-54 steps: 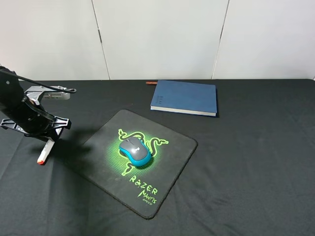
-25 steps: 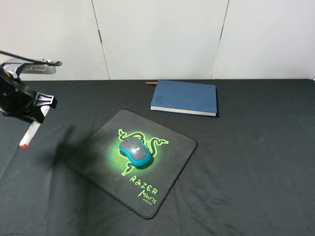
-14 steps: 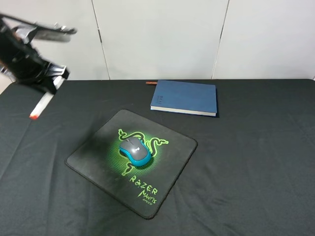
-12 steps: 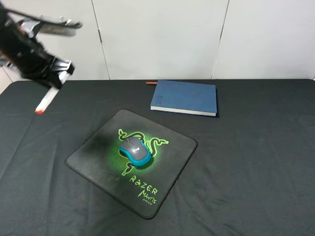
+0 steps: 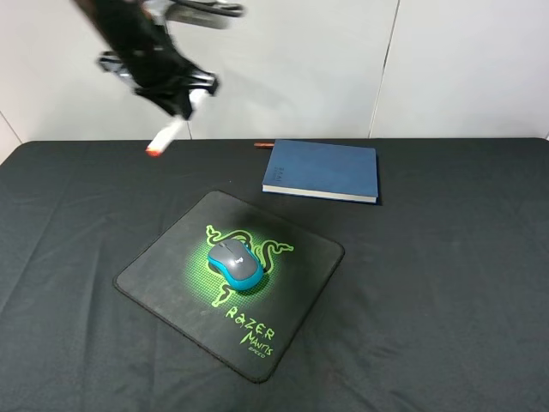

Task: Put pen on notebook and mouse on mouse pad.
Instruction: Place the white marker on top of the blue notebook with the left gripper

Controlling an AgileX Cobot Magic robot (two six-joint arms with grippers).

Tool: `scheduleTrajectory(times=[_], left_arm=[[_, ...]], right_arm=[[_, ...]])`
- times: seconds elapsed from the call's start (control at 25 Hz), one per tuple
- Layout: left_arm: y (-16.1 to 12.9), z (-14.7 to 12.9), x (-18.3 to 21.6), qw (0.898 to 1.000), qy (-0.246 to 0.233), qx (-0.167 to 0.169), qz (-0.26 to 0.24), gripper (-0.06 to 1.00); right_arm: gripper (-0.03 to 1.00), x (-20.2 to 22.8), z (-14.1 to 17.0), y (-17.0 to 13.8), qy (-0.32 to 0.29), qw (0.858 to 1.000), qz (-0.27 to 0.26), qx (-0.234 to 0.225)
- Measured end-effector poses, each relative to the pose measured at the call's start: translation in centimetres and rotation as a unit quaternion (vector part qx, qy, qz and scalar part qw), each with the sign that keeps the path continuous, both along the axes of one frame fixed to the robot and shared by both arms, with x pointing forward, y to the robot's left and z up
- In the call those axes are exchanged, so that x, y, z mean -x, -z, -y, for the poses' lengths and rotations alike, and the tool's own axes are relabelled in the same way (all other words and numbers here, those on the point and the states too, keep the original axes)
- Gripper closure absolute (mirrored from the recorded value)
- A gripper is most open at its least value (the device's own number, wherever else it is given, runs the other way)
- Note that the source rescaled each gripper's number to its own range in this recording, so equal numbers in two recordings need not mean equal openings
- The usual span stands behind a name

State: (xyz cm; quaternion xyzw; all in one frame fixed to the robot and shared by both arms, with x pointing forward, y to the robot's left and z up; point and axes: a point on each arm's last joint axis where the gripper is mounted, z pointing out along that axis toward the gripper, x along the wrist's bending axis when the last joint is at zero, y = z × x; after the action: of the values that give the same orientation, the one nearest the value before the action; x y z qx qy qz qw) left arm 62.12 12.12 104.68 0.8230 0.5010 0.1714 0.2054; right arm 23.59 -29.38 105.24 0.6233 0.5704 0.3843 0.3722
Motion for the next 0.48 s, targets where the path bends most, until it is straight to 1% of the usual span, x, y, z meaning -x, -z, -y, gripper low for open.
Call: scheduleTrajectory(times=[0.12,0.24,0.36,0.48], left_arm=[[0.7,3.1,-1.3,1.000,0.024,0.003,0.005,0.94],[1.9,5.9,-2.2,0.999,0.053,-0.002,0.007,0.94],[3.3,8.4,-2.9,0.995,0.095,-0.015,0.013,0.94],[5.0,10.4,-3.6,0.990,0.139,-0.033,0.020,0.94]], right_arm=[[-0.03,0.0,0.0,0.0,0.000,1.000,0.000,0.000],[-0.03,0.0,0.0,0.0,0.000,1.000,0.000,0.000],[-0.03,0.0,0.0,0.0,0.000,1.000,0.000,0.000],[-0.03,0.0,0.0,0.0,0.000,1.000,0.000,0.000]])
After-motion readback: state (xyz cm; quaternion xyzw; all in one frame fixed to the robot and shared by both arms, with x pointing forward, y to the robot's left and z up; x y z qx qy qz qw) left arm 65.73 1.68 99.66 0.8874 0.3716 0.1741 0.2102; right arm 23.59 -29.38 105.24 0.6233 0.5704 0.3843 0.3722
